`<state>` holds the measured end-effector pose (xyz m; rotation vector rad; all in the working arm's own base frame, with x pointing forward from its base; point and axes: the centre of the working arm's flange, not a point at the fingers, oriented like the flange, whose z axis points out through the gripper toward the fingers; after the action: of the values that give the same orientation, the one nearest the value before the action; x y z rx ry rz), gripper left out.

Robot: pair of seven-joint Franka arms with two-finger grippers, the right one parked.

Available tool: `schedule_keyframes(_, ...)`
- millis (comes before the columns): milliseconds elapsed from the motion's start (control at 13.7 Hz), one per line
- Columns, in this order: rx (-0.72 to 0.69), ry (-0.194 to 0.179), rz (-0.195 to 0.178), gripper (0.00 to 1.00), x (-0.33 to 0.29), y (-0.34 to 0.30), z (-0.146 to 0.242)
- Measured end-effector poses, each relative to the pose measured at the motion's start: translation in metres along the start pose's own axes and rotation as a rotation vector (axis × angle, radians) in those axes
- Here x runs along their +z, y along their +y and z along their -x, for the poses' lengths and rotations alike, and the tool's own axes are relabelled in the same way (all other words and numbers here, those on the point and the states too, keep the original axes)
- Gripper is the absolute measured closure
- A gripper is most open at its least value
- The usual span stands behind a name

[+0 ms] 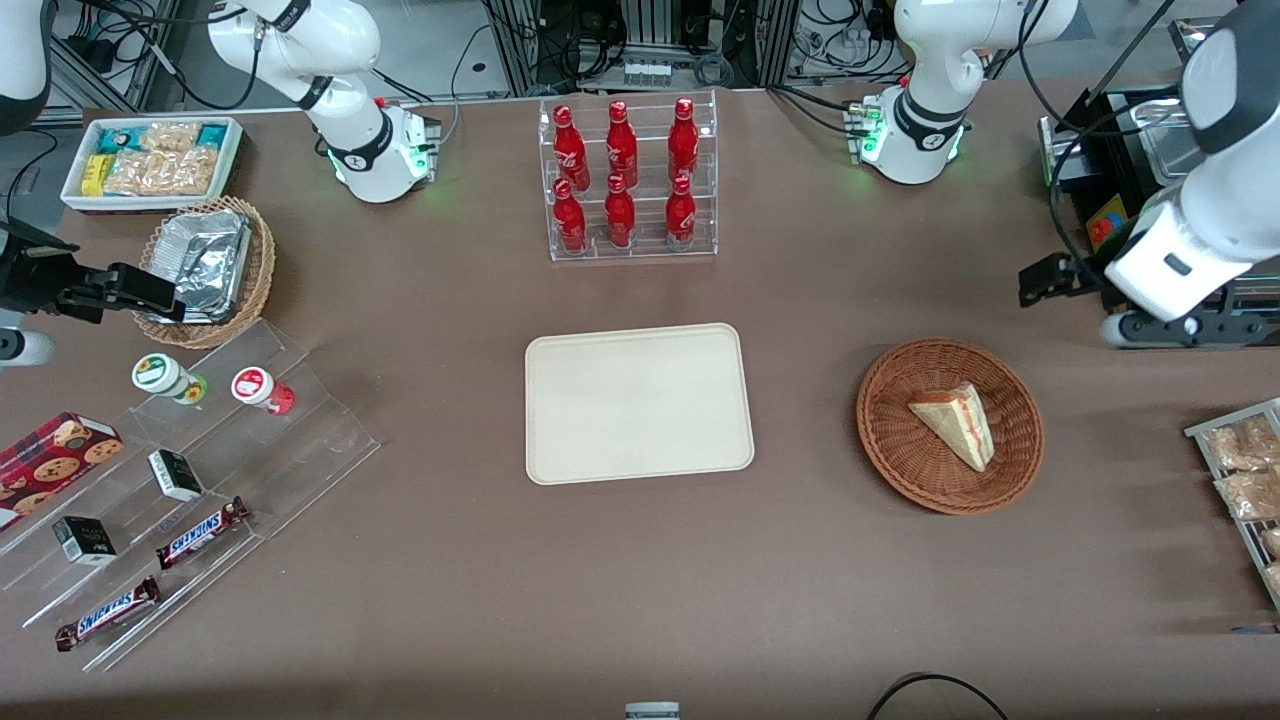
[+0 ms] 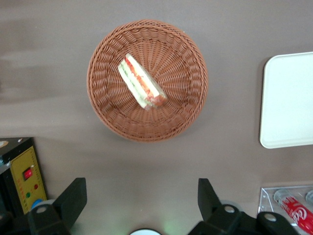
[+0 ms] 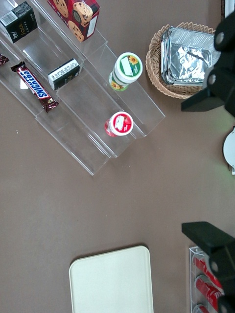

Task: Place sandwich from basket to tray
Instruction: 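Move the left gripper over the wicker basket above the sandwich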

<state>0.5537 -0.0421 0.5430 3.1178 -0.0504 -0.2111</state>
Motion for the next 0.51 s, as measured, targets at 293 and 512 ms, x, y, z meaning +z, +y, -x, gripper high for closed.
schedule_keyframes(293,-0.014,0.039,0.002,0.0,0.052,-0.001,-0.02)
schedule_keyframes(512,-0.073,0.067,0.005,0.0,0.092,-0.002,-0.026)
